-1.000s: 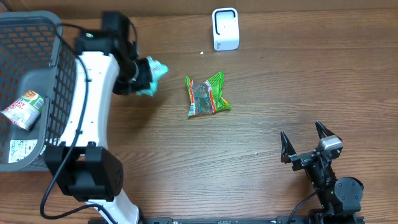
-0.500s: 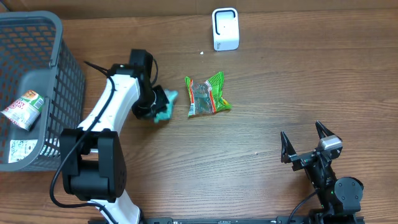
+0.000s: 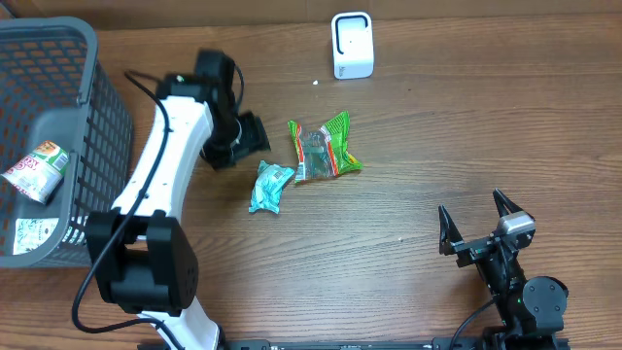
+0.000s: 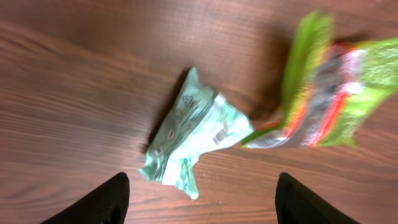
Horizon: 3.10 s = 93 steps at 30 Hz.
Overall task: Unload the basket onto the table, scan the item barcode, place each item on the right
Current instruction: 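Place the mint-green wipes pack left of the green bag, then reach into the basket and grasp the white Pantene tube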
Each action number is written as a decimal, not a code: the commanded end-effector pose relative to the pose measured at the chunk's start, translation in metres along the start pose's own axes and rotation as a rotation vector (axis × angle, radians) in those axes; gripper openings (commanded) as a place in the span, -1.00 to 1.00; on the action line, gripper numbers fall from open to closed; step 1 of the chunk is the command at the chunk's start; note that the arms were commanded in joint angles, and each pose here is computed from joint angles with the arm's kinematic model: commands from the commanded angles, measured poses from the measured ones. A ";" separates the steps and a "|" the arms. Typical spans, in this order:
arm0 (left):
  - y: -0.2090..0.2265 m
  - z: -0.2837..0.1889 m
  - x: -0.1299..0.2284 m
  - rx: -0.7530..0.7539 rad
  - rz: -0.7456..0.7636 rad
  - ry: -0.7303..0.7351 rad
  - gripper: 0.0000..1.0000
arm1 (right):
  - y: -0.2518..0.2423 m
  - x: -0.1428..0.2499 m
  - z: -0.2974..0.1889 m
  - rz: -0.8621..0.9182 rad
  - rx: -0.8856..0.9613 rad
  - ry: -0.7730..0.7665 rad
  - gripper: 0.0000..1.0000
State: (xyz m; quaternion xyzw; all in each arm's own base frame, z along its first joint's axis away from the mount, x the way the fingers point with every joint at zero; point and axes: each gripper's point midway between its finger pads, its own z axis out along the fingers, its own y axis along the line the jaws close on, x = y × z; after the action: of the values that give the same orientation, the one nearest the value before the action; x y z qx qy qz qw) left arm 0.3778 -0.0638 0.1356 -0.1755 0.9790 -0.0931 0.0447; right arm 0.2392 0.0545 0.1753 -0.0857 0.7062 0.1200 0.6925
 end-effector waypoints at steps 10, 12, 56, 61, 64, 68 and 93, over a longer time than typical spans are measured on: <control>0.060 -0.206 -0.061 -0.139 -0.054 -0.468 0.51 | 0.002 0.001 0.000 0.005 -0.011 -0.007 1.00; 0.089 -0.224 -0.063 -0.170 -0.100 -0.497 0.55 | 0.002 0.001 0.000 0.005 -0.011 -0.007 1.00; 0.385 -0.033 0.023 -0.269 -0.906 -0.060 0.55 | 0.002 0.001 0.000 0.005 -0.011 -0.007 1.00; 0.389 -0.003 0.025 -0.271 -0.902 -0.076 0.57 | 0.002 0.001 0.000 0.005 -0.011 -0.007 1.00; 0.392 0.013 0.027 -0.271 -0.902 -0.090 0.57 | 0.002 0.001 0.000 0.005 -0.011 -0.007 1.00; 0.396 0.027 0.027 -0.273 -0.899 -0.116 0.47 | 0.002 0.001 0.000 0.005 -0.011 -0.007 1.00; 0.365 -0.090 -0.023 -0.143 -0.829 -0.208 -0.92 | 0.002 0.001 0.000 0.005 -0.011 -0.007 1.00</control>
State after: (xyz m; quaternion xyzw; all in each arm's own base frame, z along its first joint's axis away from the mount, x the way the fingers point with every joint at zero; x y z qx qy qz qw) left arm 0.2492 0.2858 0.1146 -0.5877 0.8079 -0.0182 0.0387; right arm 0.2392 0.0545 0.1754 -0.0857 0.7060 0.1200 0.6927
